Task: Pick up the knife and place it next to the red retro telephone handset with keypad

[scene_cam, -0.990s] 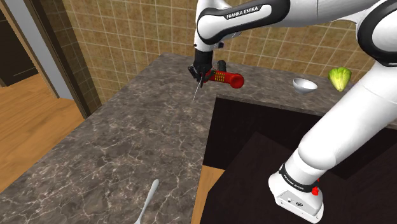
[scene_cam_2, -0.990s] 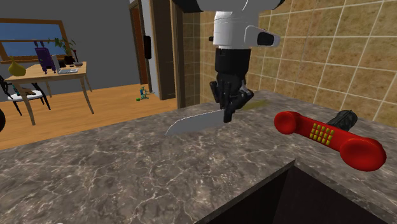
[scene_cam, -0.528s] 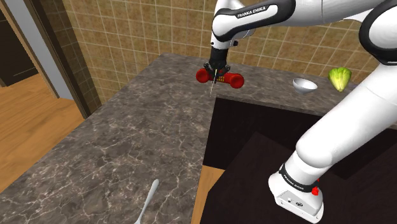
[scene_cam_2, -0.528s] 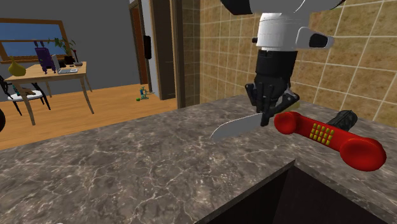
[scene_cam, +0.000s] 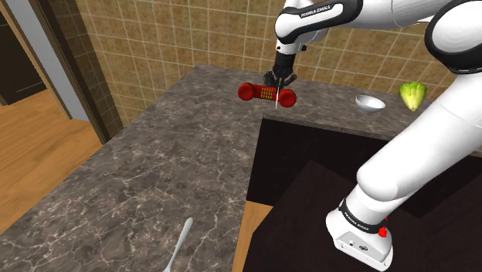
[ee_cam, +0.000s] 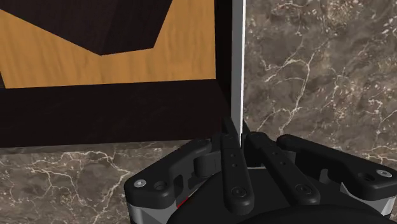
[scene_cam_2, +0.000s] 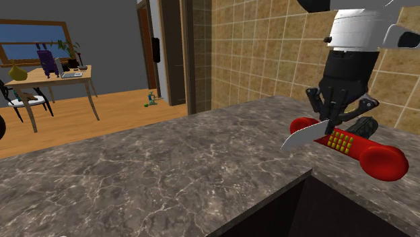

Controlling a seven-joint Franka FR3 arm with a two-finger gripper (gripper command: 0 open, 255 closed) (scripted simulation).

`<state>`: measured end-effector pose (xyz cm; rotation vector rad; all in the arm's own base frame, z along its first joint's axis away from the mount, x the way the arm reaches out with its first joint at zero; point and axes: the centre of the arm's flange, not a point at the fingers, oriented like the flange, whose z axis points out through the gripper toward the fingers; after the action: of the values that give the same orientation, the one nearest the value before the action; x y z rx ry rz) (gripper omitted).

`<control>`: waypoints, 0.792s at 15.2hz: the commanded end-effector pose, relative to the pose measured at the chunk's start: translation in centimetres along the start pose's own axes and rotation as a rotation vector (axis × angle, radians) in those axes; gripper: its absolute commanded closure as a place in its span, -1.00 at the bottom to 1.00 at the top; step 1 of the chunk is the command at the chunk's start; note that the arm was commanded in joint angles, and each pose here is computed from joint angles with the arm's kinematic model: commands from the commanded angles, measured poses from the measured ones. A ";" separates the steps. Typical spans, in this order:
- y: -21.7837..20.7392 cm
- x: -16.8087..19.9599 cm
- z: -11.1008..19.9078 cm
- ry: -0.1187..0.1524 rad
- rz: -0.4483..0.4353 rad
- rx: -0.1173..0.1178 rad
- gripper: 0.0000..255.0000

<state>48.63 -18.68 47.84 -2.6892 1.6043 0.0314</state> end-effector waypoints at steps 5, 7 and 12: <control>5.2 5.9 0.3 0.000 -0.001 0.000 1.00; 6.9 7.9 0.3 0.000 -0.001 0.000 1.00; 11.2 12.9 0.2 0.000 -0.001 0.000 1.00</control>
<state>44.98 -34.15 47.40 -2.6890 1.6042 0.0316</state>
